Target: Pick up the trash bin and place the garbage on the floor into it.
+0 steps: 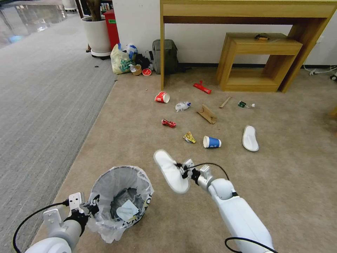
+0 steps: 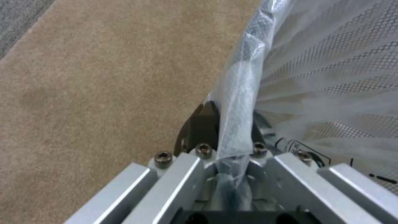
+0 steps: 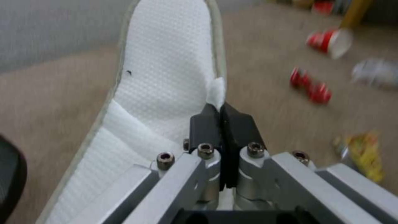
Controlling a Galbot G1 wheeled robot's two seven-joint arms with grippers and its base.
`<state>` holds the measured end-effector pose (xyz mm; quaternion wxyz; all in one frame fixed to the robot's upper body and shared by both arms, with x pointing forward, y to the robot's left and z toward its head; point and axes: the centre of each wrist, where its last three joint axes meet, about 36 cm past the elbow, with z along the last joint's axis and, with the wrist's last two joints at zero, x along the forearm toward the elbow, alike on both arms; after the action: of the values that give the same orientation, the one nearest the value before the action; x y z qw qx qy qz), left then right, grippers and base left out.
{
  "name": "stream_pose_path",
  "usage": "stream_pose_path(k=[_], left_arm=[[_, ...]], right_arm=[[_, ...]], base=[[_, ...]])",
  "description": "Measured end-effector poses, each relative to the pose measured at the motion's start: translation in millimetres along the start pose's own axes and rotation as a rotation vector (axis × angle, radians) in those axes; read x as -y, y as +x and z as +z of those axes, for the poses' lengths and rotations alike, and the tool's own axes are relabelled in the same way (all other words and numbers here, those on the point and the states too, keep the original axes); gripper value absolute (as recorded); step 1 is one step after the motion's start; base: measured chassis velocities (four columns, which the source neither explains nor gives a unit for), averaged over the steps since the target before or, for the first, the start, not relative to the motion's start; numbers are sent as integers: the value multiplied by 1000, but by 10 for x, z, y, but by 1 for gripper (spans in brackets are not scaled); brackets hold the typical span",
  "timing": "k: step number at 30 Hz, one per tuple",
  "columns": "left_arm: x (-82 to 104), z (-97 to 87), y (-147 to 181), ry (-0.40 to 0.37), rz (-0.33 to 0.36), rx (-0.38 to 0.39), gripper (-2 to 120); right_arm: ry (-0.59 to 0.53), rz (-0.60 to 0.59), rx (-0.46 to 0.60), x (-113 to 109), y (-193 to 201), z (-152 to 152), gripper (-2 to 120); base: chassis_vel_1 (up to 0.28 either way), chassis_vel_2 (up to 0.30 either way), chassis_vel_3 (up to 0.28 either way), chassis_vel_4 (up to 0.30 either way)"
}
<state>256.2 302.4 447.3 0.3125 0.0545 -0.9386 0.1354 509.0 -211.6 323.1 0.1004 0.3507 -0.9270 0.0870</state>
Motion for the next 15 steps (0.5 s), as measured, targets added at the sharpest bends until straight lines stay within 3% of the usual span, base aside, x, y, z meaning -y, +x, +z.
stream_pose_path(k=[6, 9, 10, 13, 15], left_arm=[[-17, -19, -24, -21, -2, -1, 0], [-27, -56, -54, -41, -2, 0, 0], [-27, -56, -54, -41, -2, 0, 0], [-28, -87, -80, -58, -5, -3, 0], [-30, -97, -87, -62, -6, -4, 0]], right_arm=[[57, 10, 101, 63, 41, -470, 0], [88, -3, 234, 111, 23, -1146, 0], [88, -3, 234, 111, 23, -1146, 0], [95, -46, 341, 37, -2, -1688, 0], [91, -65, 367, -5, -5, -1816, 0]], base=[[0, 0, 0, 0], [0, 0, 0, 0], [0, 0, 0, 0], [0, 0, 0, 0], [0, 0, 0, 0]])
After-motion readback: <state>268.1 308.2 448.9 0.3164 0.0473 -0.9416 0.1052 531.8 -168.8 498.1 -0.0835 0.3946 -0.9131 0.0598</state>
